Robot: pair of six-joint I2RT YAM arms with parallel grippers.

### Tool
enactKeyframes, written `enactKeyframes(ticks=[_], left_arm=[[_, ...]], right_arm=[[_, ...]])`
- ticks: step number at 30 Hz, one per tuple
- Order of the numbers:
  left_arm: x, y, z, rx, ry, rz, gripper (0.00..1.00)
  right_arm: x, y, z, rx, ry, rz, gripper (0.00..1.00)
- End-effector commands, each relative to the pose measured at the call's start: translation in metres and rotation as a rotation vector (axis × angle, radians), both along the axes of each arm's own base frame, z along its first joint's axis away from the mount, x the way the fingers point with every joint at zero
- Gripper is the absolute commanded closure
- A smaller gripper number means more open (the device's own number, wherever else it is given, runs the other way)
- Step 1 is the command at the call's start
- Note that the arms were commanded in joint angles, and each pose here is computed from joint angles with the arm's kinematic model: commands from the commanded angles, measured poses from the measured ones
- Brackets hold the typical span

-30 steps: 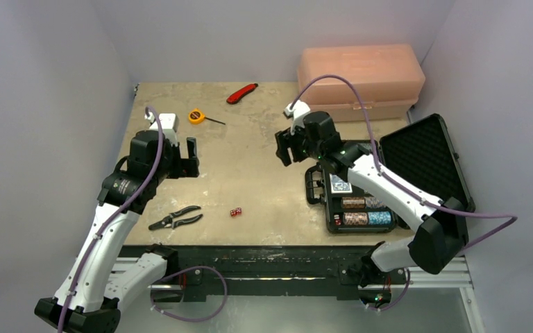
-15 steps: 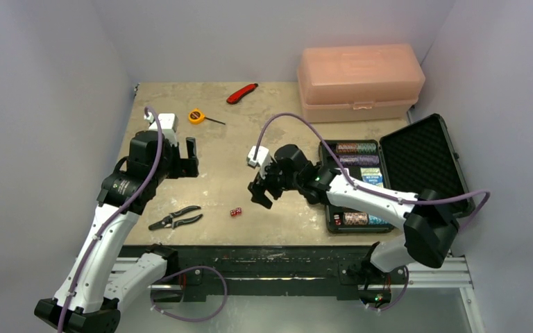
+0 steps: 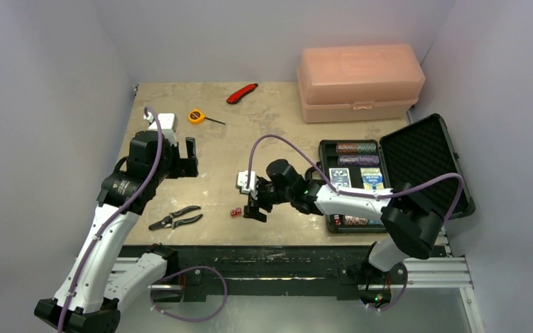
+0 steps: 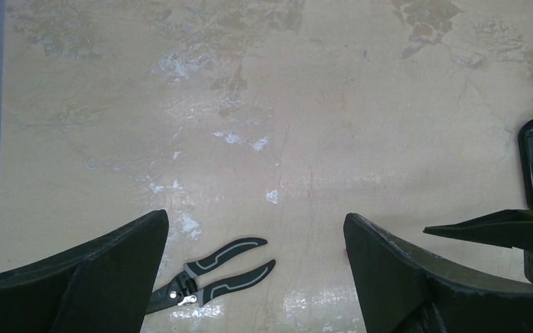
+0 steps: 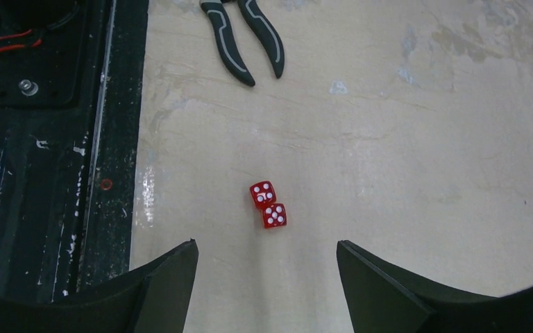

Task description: Pack up texas hold em set

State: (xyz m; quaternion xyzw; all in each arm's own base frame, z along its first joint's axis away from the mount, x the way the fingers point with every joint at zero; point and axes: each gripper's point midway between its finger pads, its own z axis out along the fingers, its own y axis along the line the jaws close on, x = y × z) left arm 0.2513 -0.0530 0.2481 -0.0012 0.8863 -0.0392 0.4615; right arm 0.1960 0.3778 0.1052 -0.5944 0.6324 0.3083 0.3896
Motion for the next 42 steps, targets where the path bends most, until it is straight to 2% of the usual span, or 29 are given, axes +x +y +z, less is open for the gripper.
enactKeyframes(ticks=[1,14,35,42], left_arm=[[0.004,0.001,0.004,0.004,-0.026,0.009,0.02],[0.003,-0.001,0.007,-0.007,-0.036,-0.003,0.02],[0.002,-0.003,0.008,-0.013,-0.038,-0.010,0.02],[0.002,-0.003,0.009,-0.015,-0.039,-0.012,0.02]], right_arm=[[0.000,0.017,0.008,0.070,-0.102,0.107,0.23],[0.016,0.029,-0.025,0.005,-0.125,0.106,0.31],[0.017,0.043,-0.043,-0.026,-0.081,0.155,0.54],[0.016,0.043,-0.050,-0.045,-0.067,0.159,0.56]])
